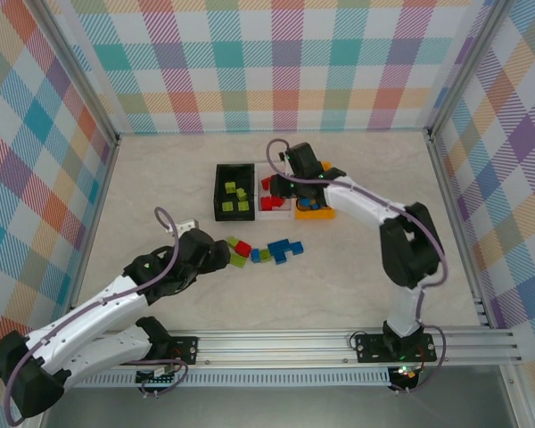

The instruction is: Sort the legos into containers by color

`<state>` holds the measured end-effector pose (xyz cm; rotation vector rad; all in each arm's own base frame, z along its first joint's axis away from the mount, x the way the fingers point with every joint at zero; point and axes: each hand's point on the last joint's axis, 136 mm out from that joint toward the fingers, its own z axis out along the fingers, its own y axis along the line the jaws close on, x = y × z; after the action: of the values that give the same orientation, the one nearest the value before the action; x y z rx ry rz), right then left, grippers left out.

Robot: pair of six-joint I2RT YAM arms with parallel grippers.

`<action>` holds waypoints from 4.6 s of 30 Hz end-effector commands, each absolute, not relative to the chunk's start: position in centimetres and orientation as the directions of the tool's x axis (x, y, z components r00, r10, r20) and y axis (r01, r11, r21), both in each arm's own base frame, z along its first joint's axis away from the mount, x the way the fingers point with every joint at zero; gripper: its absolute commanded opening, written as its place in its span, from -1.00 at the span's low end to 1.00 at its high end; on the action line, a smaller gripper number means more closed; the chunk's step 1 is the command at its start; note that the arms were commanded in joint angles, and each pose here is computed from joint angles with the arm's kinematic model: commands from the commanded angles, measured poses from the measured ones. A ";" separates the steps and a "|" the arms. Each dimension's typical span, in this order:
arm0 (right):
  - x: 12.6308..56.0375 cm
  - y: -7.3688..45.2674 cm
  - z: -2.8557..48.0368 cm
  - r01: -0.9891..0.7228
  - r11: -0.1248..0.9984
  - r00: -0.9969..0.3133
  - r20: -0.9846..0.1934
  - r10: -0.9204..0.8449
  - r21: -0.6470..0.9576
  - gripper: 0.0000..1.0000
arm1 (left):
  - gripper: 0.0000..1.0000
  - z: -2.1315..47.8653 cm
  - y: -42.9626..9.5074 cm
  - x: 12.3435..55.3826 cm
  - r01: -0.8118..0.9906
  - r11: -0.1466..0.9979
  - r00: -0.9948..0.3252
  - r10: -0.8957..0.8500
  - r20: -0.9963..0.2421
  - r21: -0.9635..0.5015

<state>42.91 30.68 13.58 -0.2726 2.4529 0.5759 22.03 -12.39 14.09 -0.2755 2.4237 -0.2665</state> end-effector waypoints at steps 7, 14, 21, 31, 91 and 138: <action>45.3 31.8 15.2 -0.330 0.871 -0.813 -0.579 -0.065 0.365 0.25 | 0.97 11.3 -15.9 24.0 -0.085 0.949 -0.830 -0.235 -0.505 -0.302; 41.8 30.7 18.2 -0.383 0.839 -0.771 -0.635 -0.058 0.388 0.25 | 0.53 10.2 -17.4 27.1 -0.102 0.954 -0.845 -0.233 -0.482 -0.282; 38.5 28.7 18.6 -0.393 0.832 -0.755 -0.654 -0.050 0.390 0.24 | 0.39 8.4 -17.5 31.2 -0.183 0.952 -0.832 -0.283 -0.477 -0.246; 37.0 27.1 18.9 -0.397 0.842 -0.737 -0.673 -0.055 0.365 0.24 | 0.16 5.2 -17.5 33.3 -0.263 0.940 -0.825 -0.337 -0.454 -0.220; 24.5 35.7 11.6 -0.604 0.685 -0.772 -0.512 -0.376 0.408 0.35 | 1.00 22.5 -16.3 34.1 -0.147 0.912 -0.653 -0.381 -0.655 -0.384; 33.2 36.0 15.4 -0.560 0.803 -0.712 -0.614 -0.340 0.205 -0.20 | 1.00 12.8 -9.5 22.8 -0.277 0.891 -0.715 -0.441 -0.543 -0.359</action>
<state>33.05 36.26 15.34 -0.6233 2.4088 0.5281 22.54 -9.16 12.22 -0.5308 2.4212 -0.3118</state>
